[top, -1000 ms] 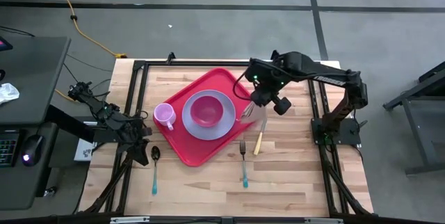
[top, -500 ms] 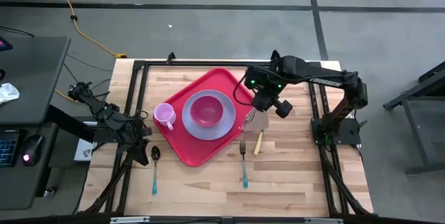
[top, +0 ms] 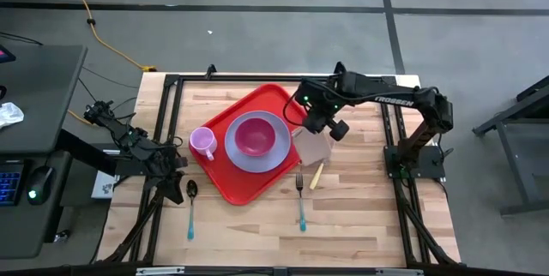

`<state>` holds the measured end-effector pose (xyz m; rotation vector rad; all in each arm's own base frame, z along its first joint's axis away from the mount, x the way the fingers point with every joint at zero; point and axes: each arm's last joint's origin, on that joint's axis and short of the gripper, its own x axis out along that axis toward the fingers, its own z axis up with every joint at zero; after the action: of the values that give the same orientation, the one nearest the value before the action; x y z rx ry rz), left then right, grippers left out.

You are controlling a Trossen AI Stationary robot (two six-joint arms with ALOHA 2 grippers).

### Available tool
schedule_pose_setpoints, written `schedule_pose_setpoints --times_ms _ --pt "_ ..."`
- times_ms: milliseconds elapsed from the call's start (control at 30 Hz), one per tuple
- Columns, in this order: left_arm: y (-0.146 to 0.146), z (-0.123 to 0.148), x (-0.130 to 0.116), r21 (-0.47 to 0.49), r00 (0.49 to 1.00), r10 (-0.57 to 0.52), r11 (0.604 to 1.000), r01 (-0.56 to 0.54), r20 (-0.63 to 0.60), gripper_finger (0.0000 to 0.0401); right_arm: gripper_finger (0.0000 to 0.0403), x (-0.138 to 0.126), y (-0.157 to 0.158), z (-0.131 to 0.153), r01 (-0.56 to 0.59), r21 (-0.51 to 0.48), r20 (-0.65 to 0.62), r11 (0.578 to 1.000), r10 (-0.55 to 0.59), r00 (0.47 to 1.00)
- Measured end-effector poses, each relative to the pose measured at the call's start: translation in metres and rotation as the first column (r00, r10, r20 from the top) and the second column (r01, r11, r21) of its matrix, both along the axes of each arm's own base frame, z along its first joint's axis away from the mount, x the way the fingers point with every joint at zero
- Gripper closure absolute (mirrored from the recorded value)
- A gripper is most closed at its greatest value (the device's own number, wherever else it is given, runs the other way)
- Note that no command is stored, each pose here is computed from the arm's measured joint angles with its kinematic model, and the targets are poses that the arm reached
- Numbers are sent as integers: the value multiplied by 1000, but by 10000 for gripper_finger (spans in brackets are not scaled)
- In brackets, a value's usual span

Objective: Set up tray
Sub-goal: Put the brown table napkin to the right of the white plate on the red serving tray

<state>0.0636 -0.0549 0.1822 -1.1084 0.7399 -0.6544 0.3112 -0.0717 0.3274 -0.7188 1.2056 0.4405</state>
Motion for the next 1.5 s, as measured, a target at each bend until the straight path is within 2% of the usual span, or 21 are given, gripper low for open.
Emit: schedule_pose_setpoints --times_ms 133,367,633,1000,1333,1500 --pt "0 0 0 0 1000 0 1000 0 0 284 403 5 -10 -1 26 -15 45 1000 -25 999" --pt "0 0 0 0 1000 1 1000 -1 0 284 403 16 -26 -16 44 -40 25 998 -43 999" --pt "0 0 0 0 1000 3 1000 -3 0 284 403 27 -48 -29 76 -58 59 995 -73 996" --pt "0 0 0 -2 1000 3 1000 -3 -2 284 403 37 -73 -46 101 -28 96 994 -98 990" --pt "0 0 0 -2 1000 3 1000 -3 -2 284 403 46 -93 -72 131 -18 59 991 -130 990" --pt "0 0 0 -2 1000 2 1000 -2 -2 284 403 47 -102 -79 149 -47 57 988 -147 988"
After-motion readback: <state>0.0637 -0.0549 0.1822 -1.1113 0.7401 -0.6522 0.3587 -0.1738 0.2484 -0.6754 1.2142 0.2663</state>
